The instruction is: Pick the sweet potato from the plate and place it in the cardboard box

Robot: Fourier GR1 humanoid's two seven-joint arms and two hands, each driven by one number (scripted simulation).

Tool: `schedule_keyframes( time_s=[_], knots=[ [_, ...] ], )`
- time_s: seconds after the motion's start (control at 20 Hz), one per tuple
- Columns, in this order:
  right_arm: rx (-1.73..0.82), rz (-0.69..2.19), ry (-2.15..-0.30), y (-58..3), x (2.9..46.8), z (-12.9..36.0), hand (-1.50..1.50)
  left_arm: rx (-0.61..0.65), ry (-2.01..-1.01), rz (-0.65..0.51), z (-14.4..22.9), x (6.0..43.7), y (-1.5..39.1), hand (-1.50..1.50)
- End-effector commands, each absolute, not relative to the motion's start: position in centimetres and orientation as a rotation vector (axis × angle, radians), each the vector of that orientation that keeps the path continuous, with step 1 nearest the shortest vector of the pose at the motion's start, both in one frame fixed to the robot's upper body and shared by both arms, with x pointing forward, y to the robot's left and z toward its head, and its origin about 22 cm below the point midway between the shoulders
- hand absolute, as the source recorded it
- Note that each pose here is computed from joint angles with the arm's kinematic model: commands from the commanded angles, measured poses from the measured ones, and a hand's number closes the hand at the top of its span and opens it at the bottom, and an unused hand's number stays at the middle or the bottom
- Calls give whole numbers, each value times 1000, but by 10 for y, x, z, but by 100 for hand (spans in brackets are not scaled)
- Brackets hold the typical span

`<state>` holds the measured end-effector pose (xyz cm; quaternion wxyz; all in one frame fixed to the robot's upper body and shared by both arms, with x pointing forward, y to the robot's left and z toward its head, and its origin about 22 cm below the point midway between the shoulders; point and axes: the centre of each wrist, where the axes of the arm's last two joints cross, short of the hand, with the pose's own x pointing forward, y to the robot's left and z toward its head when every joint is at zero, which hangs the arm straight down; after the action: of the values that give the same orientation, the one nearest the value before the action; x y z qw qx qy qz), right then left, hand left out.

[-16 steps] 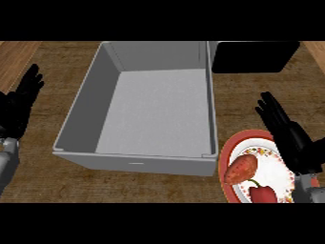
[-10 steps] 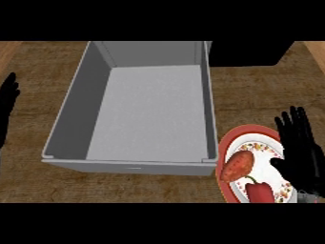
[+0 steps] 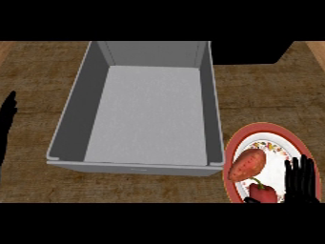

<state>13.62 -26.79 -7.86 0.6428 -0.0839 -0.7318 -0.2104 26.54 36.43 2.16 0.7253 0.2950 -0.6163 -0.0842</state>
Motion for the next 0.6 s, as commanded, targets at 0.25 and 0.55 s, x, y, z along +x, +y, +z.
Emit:
schedule_keyframes(
  time_s=[0.25, 0.55],
  knots=[
    [-366, -299, -1751, -303, 94, -119, -150, 628, -1362, -225, 9, 253, 360, 0],
    [-353, 77, -1593, -343, 90, -92, -150, 636, -1365, -217, 22, 264, 359, 0]
  ],
)
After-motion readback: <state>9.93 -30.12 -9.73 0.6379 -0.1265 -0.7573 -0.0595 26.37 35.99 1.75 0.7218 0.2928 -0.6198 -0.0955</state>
